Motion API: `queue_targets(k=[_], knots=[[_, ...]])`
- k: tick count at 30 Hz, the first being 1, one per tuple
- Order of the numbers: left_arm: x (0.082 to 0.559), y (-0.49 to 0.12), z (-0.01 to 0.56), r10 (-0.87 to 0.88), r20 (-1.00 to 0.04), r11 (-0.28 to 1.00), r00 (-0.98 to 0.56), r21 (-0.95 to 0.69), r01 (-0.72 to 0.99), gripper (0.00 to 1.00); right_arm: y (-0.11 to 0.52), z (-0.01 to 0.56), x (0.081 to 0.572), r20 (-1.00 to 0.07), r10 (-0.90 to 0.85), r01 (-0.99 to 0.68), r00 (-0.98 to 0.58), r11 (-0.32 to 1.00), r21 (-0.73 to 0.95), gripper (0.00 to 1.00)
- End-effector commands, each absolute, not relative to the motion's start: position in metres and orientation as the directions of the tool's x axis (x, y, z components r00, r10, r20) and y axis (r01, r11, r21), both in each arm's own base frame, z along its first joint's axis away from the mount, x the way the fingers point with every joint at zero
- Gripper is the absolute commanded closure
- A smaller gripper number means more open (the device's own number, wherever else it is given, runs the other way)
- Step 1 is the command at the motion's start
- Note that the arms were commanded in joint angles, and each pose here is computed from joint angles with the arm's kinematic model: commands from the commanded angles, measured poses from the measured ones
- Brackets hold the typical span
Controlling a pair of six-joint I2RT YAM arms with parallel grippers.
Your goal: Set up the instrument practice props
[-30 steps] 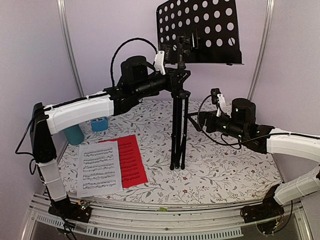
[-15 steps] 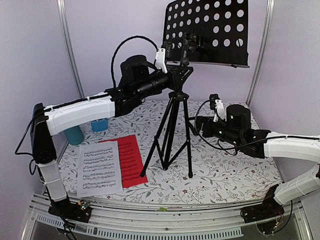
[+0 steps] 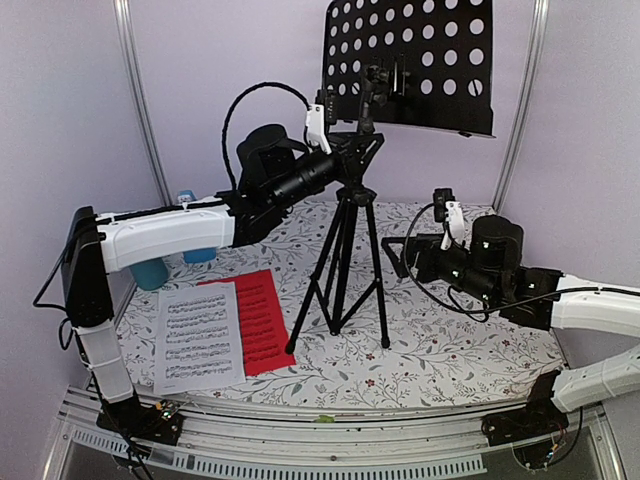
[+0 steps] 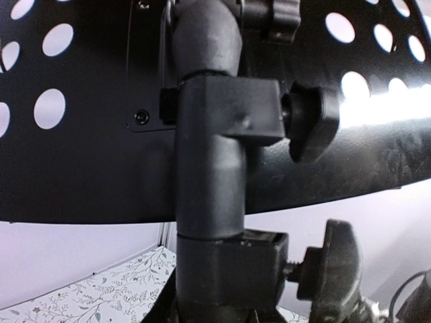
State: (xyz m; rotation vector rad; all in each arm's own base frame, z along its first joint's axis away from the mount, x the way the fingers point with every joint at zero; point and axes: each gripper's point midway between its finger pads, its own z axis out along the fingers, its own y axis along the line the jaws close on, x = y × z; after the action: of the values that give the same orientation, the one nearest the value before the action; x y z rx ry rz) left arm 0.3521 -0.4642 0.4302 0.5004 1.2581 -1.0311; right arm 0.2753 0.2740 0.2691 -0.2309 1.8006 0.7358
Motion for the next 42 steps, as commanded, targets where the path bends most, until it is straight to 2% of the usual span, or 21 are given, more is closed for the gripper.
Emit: queue_targets(k=[1,8,12,17,29,42], knots=[[0.3,-0.409,0.57,-0.694,-0.687,0.399,0.217,-0.116,0.909,1.0,0.298,0.24,0.275,-0.912,0.069,-0.521,-0.405,0.802,0.292,0.01],[0.294,-0.41,0.574,-0.696,-0.687,0.373,0.21,-0.096,0.923,1.0,0.283,0.201,0.316,-0.888,-0.022,-0.337,-0.46,0.929,0.152,0.01],[0.294,-0.411,0.575,-0.662,-0.721,0.387,0.207,-0.091,0.918,1.0,0.252,0.192,0.333,-0.876,0.027,-0.234,-0.482,0.959,0.158,0.01],[0.301,-0.418,0.564,-0.595,-0.782,0.411,0.185,-0.098,0.906,1.0,0.221,0.177,0.348,-0.868,0.056,-0.181,-0.494,0.969,0.166,0.01],[0.321,-0.446,0.553,-0.453,-0.881,0.447,0.139,-0.089,0.89,1.0,0.214,0.147,0.35,-0.847,0.061,-0.253,-0.529,0.941,0.226,0.01],[0.32,-0.454,0.559,-0.407,-0.897,0.467,0.171,-0.043,0.883,1.0,0.199,0.129,0.348,-0.844,0.052,-0.231,-0.534,0.951,0.204,0.01]])
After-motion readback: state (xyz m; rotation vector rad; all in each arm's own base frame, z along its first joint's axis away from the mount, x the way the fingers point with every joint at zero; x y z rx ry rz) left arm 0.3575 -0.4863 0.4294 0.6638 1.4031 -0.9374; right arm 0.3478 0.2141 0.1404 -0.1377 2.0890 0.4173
